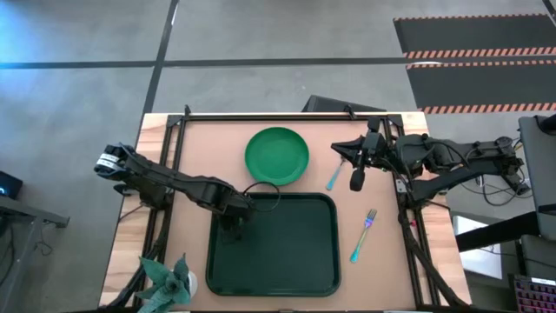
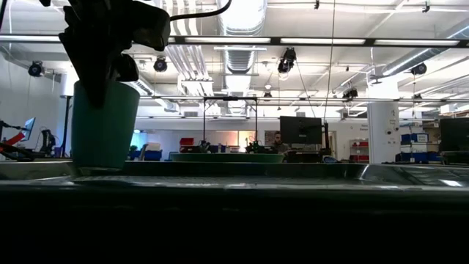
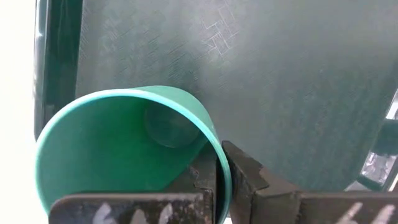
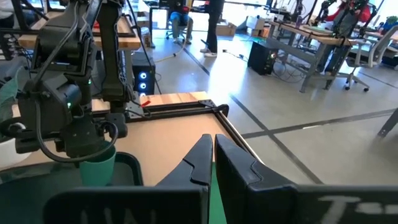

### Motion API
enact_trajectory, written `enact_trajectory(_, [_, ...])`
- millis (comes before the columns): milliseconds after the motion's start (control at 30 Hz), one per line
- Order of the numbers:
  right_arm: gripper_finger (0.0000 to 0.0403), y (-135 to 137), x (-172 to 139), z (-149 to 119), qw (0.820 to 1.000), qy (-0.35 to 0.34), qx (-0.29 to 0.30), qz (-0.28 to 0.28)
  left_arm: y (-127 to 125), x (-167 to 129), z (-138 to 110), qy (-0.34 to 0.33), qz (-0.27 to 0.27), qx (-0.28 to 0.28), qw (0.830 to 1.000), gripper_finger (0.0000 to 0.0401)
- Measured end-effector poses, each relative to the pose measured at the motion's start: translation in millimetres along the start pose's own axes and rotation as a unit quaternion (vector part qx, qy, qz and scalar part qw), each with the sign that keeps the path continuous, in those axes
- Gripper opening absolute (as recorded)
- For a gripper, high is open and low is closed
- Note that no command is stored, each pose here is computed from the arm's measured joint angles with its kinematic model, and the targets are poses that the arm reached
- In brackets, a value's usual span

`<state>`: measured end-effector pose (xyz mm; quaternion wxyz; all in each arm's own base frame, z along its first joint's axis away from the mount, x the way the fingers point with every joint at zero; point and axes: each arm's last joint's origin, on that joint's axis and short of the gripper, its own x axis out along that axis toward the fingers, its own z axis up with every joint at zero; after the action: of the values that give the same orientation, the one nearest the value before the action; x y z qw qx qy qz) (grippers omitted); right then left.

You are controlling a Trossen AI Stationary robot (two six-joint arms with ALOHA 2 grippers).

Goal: Pick and place plate/cup/fork/spoon on tray
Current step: Put the green cup on the dark green tray

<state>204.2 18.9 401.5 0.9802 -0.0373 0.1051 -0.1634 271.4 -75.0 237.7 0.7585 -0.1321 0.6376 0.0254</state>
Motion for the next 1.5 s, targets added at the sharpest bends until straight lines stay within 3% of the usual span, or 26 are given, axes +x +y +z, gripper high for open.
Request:
enact_trajectory(733, [0.0009, 0.2, 0.3, -0.3, 1.000, 0.001, 0.000, 0.000, -1.0, 0.8, -0.6, 0.006, -0.008, -0.012, 1.000, 0.0000])
enact_trajectory(1133, [0.0009, 0.2, 0.4, -0.7, 1.000, 0.003, -0.006, 0.000, -1.8, 24.8, 5.9, 0.032, 0.029, 0.002, 0.999, 0.0000])
enact_trajectory(1500, [0.0009, 0.2, 0.4, -1.9, 1.000, 0.009, -0.008, 0.000, -1.3, 21.9, 8.0, 0.012, 0.038, 0.001, 0.999, 0.0006])
